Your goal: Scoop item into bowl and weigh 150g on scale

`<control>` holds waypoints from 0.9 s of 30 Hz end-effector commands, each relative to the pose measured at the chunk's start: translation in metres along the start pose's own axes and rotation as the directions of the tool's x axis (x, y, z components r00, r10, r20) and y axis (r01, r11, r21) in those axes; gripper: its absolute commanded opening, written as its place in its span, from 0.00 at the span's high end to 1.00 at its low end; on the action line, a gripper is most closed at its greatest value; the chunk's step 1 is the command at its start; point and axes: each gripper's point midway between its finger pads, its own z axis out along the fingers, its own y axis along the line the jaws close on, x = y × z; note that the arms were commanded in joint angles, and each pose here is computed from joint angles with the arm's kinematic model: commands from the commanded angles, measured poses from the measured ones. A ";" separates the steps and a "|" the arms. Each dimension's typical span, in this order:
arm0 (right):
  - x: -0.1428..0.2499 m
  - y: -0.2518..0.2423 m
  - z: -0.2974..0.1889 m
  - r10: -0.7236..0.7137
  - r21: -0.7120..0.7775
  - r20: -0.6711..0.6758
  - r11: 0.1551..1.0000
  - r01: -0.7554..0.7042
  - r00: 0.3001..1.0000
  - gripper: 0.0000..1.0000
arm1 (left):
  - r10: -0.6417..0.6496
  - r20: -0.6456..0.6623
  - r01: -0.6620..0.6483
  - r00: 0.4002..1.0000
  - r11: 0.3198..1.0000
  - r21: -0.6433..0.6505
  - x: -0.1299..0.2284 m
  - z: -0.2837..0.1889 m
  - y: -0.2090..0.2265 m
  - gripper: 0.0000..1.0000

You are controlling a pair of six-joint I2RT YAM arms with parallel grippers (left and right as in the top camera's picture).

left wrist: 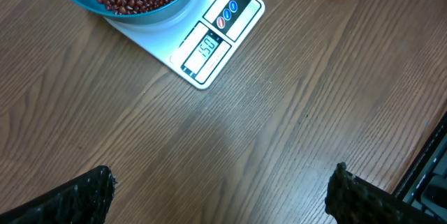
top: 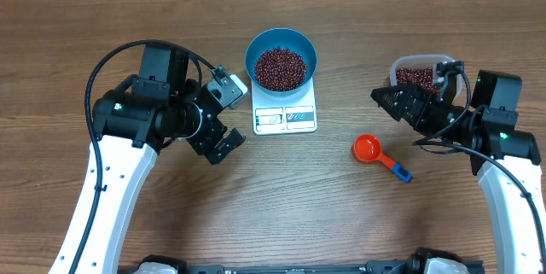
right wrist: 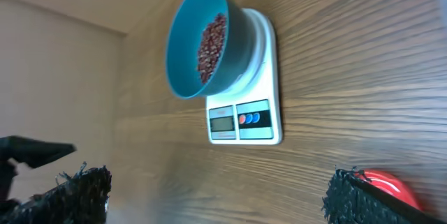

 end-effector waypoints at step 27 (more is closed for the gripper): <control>0.007 -0.027 -0.006 0.055 0.168 0.000 0.984 -0.054 0.999 0.00 | -0.003 0.012 0.003 1.000 1.000 -0.014 -0.001 -0.004 0.001 0.00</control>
